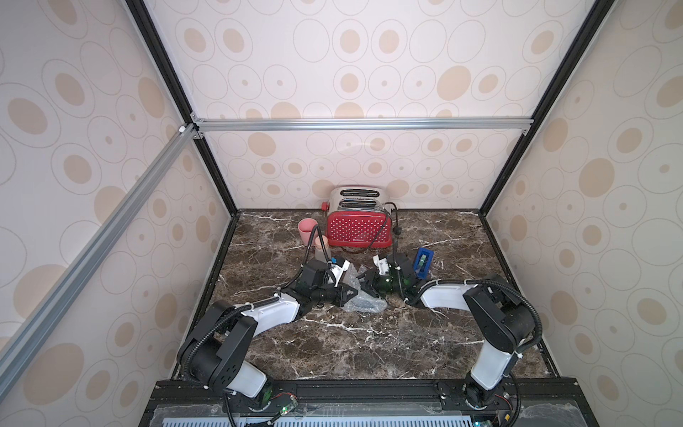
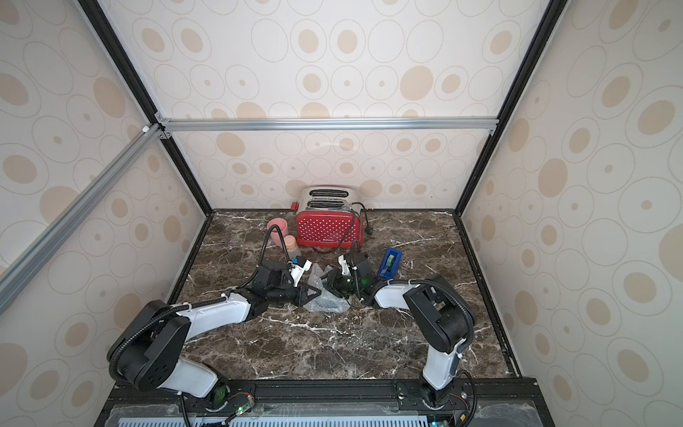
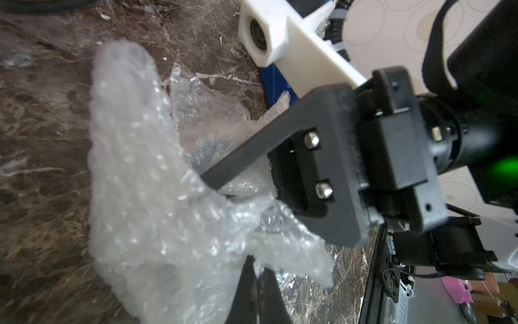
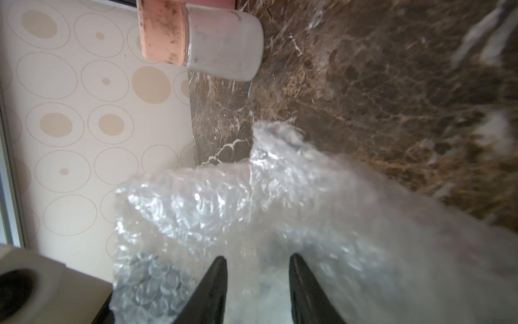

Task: Wrap bowls in bubble wrap
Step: Wrap the bowl in bubble wrap.

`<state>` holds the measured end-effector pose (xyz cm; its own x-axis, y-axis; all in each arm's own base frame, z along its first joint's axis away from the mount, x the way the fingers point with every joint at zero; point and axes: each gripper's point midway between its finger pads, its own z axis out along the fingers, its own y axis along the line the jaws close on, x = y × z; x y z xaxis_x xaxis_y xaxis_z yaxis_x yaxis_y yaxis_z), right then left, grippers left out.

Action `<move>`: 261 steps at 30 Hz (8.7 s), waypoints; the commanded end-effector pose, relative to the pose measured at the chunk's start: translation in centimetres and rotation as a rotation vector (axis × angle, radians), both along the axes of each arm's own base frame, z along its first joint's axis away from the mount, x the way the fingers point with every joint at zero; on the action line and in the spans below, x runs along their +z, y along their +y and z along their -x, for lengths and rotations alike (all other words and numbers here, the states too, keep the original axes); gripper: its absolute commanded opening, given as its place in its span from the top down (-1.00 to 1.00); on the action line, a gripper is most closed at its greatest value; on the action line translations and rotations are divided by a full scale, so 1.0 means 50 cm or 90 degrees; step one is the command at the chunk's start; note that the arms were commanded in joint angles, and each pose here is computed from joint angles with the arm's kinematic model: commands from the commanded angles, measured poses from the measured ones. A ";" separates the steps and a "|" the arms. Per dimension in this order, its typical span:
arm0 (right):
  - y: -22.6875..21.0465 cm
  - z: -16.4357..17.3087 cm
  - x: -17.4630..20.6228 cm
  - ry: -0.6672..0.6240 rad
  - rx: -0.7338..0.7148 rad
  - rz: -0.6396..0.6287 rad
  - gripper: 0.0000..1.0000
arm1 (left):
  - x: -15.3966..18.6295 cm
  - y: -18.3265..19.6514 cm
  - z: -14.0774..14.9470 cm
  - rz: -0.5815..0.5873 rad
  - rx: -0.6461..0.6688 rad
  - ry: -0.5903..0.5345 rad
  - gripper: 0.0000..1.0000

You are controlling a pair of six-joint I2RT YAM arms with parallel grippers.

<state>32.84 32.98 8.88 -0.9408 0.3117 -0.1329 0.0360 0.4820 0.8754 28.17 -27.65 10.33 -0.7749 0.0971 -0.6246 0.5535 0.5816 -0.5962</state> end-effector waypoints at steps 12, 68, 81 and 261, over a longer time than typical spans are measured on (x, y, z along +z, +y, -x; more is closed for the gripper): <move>-0.022 -0.033 0.007 0.012 -0.103 -0.059 -0.06 | 0.014 -0.023 0.002 -0.005 -0.037 -0.010 1.00; -0.087 0.027 0.086 -0.153 0.039 0.126 -0.24 | -0.047 -0.052 -0.013 -0.117 -0.056 0.038 1.00; -0.089 0.067 0.074 -0.068 0.063 0.145 -0.11 | -0.035 -0.055 -0.014 -0.109 -0.058 0.031 1.00; -0.173 0.066 0.021 -0.044 0.146 0.233 0.54 | -0.033 -0.117 -0.084 -0.071 -0.019 0.141 0.85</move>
<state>30.01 25.02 9.29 -0.9663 0.0186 -0.2566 -0.1591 0.7408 0.6527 32.01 -33.50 8.33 -0.8930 0.1772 -0.4137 0.4245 0.6368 -0.6436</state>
